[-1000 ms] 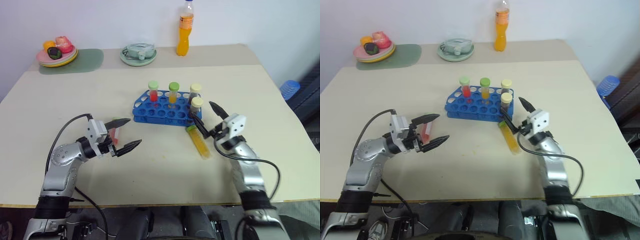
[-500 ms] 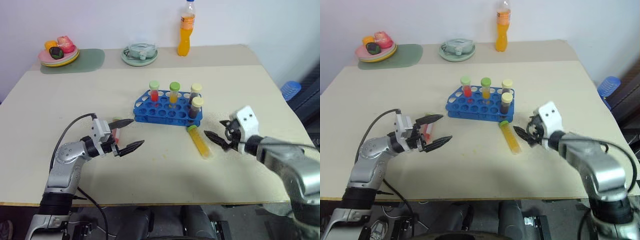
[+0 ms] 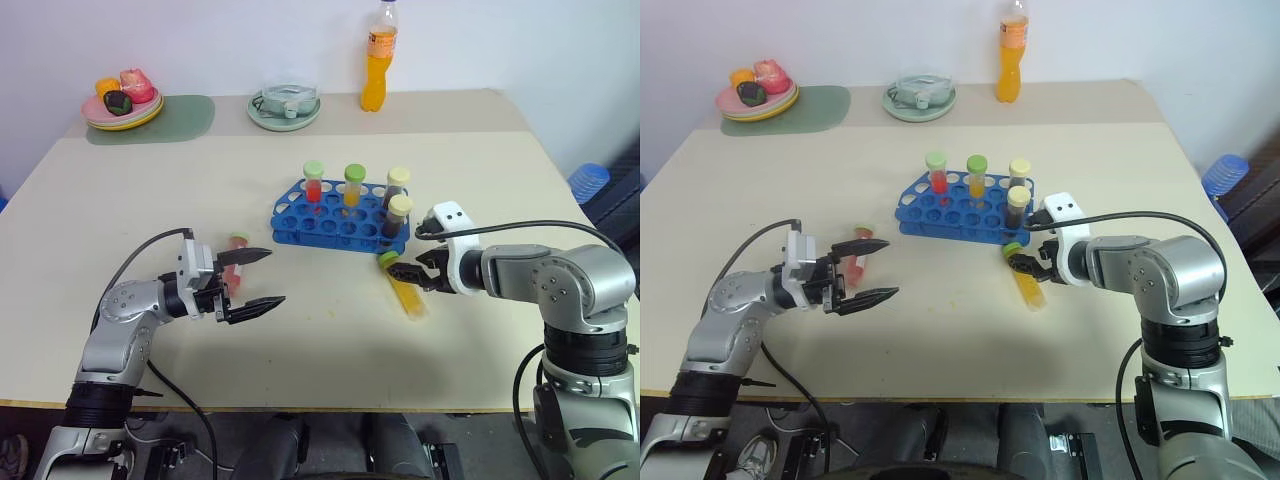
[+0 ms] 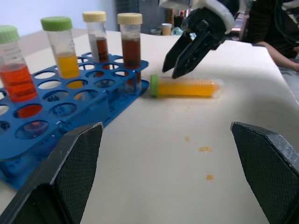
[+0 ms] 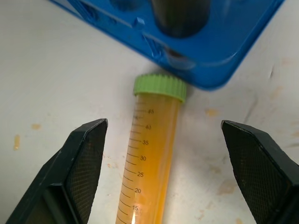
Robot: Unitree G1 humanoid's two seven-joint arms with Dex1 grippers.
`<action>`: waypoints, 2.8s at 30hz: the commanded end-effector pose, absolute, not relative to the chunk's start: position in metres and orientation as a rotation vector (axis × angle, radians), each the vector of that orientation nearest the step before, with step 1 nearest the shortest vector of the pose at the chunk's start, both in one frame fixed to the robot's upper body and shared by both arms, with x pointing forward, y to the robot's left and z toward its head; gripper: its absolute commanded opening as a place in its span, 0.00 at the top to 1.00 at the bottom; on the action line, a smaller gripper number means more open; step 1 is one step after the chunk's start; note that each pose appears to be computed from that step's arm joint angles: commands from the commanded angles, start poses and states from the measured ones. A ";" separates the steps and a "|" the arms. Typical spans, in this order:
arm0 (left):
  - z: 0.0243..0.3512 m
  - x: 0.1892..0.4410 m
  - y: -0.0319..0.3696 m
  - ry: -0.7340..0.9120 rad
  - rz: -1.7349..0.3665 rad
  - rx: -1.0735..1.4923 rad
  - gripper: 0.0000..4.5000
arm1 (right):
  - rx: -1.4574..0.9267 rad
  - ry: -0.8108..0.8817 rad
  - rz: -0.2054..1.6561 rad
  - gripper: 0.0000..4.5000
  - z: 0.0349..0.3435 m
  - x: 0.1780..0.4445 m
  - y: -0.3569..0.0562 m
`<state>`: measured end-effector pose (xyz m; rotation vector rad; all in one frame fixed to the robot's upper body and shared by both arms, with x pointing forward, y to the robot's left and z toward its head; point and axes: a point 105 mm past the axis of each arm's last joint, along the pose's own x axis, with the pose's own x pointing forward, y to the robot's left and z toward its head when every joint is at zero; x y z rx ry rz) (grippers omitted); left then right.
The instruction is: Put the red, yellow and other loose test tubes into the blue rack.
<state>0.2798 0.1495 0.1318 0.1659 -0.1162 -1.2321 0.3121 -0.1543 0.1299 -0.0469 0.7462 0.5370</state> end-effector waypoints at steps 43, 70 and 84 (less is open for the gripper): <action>0.137 0.274 0.152 -0.150 -1.200 0.100 0.00 | -0.033 0.072 1.168 0.75 0.186 0.282 -0.086; 0.161 0.307 0.176 -0.308 -0.892 0.019 0.00 | -0.133 -0.554 0.598 0.75 0.174 0.364 -0.049; 0.160 0.309 0.174 -0.322 -0.886 0.003 0.00 | -0.088 -0.533 0.544 0.75 0.163 0.373 -0.044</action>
